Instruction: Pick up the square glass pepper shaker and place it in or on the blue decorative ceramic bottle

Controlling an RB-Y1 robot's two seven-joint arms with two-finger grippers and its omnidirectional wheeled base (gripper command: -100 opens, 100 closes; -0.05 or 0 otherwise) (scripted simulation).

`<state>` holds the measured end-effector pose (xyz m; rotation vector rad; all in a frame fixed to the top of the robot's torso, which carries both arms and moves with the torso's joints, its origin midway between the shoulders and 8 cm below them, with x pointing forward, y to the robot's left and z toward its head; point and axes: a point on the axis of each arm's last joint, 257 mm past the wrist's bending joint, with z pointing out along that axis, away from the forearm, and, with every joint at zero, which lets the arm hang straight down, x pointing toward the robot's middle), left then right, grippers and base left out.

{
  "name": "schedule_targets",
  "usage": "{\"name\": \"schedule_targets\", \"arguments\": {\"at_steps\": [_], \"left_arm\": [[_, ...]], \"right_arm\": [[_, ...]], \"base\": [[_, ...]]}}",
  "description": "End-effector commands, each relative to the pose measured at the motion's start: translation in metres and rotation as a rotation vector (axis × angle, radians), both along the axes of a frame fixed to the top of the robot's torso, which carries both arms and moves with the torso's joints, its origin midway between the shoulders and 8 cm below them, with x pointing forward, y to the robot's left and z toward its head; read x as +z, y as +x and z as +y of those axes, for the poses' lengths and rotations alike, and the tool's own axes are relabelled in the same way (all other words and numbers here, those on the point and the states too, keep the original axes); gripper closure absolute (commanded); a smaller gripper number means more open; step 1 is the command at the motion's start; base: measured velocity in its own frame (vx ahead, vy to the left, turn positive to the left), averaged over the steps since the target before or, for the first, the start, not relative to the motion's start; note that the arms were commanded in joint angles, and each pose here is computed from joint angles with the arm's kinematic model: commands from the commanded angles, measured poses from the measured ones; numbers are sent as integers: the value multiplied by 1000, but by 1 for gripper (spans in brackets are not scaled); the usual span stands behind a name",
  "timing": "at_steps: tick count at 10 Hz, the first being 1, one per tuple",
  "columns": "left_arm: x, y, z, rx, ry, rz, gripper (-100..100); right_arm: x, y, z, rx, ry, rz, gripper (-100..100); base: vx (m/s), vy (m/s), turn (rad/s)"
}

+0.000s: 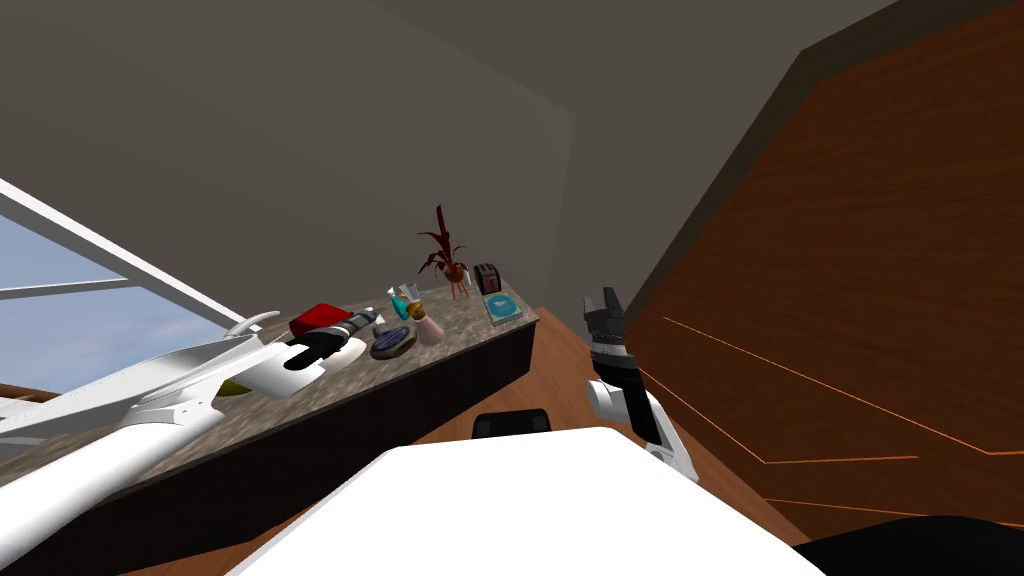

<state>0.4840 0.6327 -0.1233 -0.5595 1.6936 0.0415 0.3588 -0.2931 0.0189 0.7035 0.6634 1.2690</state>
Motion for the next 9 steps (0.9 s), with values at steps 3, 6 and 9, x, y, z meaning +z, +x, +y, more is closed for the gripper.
{"name": "schedule_targets", "arguments": {"at_steps": [3, 6, 9], "left_arm": [[0, 0, 0, 0, 0, 0, 0], [24, -6, 24, 34, 2, -2, -100], [43, -10, 40, 58, 4, -6, -100]], "right_arm": [[0, 0, 0, 0, 0, 0, 0], [0, 0, 0, 0, 0, 0, 0], [0, 0, 0, 0, 0, 0, 0]], "base": [[0, 0, 0], [-45, -18, -104], [-55, -20, -82]]}}
